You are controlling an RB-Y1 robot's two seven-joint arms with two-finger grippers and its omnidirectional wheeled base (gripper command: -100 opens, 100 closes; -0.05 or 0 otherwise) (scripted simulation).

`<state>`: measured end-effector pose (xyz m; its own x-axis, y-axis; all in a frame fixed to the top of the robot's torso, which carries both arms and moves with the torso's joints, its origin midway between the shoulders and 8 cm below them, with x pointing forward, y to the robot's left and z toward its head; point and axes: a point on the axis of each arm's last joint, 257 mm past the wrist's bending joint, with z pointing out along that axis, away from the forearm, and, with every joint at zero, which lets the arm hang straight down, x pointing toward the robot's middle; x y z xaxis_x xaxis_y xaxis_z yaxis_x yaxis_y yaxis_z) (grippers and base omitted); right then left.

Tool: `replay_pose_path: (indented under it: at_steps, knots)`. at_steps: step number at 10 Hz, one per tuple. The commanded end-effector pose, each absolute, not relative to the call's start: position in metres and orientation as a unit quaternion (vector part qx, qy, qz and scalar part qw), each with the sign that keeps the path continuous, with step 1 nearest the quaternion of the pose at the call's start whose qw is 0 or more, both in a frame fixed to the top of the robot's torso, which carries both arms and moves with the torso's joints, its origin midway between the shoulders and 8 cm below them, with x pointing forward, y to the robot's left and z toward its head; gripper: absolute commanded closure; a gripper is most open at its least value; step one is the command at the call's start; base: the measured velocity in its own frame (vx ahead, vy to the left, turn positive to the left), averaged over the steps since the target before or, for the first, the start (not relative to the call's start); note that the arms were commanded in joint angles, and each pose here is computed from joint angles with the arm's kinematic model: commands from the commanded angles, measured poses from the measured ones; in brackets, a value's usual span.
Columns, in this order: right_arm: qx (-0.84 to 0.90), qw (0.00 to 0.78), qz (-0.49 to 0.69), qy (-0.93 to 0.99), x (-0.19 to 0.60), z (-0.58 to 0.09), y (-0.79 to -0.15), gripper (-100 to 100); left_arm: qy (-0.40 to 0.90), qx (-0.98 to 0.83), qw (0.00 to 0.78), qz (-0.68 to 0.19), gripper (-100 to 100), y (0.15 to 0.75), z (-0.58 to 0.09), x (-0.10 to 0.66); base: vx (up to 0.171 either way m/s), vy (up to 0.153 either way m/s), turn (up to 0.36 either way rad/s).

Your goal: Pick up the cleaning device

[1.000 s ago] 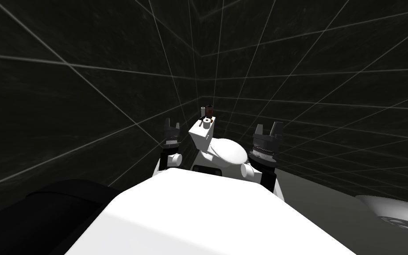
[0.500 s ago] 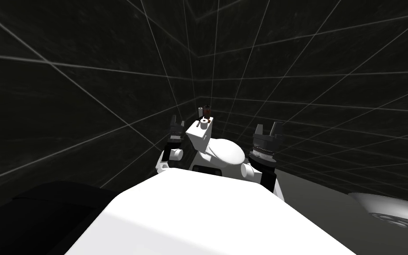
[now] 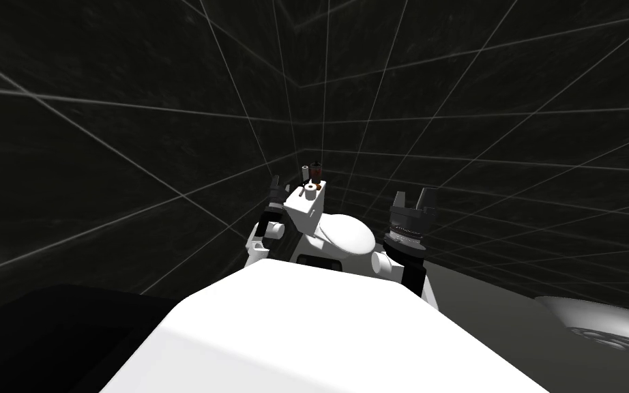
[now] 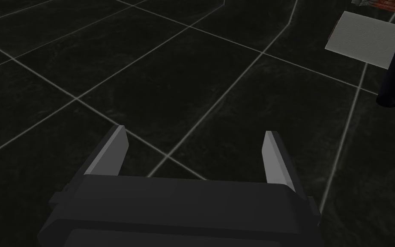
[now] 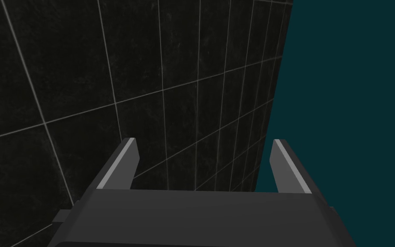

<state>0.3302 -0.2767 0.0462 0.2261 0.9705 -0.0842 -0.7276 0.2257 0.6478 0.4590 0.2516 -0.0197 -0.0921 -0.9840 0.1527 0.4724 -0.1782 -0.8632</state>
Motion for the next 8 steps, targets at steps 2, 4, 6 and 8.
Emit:
replay_pose_path:
  at_steps: [2,4,6,8]
  knots:
    - [0.247,0.743,0.571,0.246,0.330,0.046,-0.277,0,0.347,-0.405,0.525,-0.663,-100,0.245,-0.028,0.483,0.018,-0.061,-0.013]
    - [0.247,0.743,0.571,0.246,0.330,0.046,-0.277,0,0.359,-0.419,0.509,-0.661,-100,0.243,-0.036,0.499,0.014,-0.030,-0.008]
    - [0.247,0.743,0.571,0.246,0.330,0.046,-0.277,0,0.369,-0.429,0.493,-0.661,-100,0.239,-0.038,0.518,0.020,-0.042,-0.012]
    - [0.247,0.743,0.571,0.246,0.330,0.046,-0.277,0,0.378,-0.441,0.478,-0.659,-100,0.237,-0.042,0.535,0.020,-0.056,-0.012]
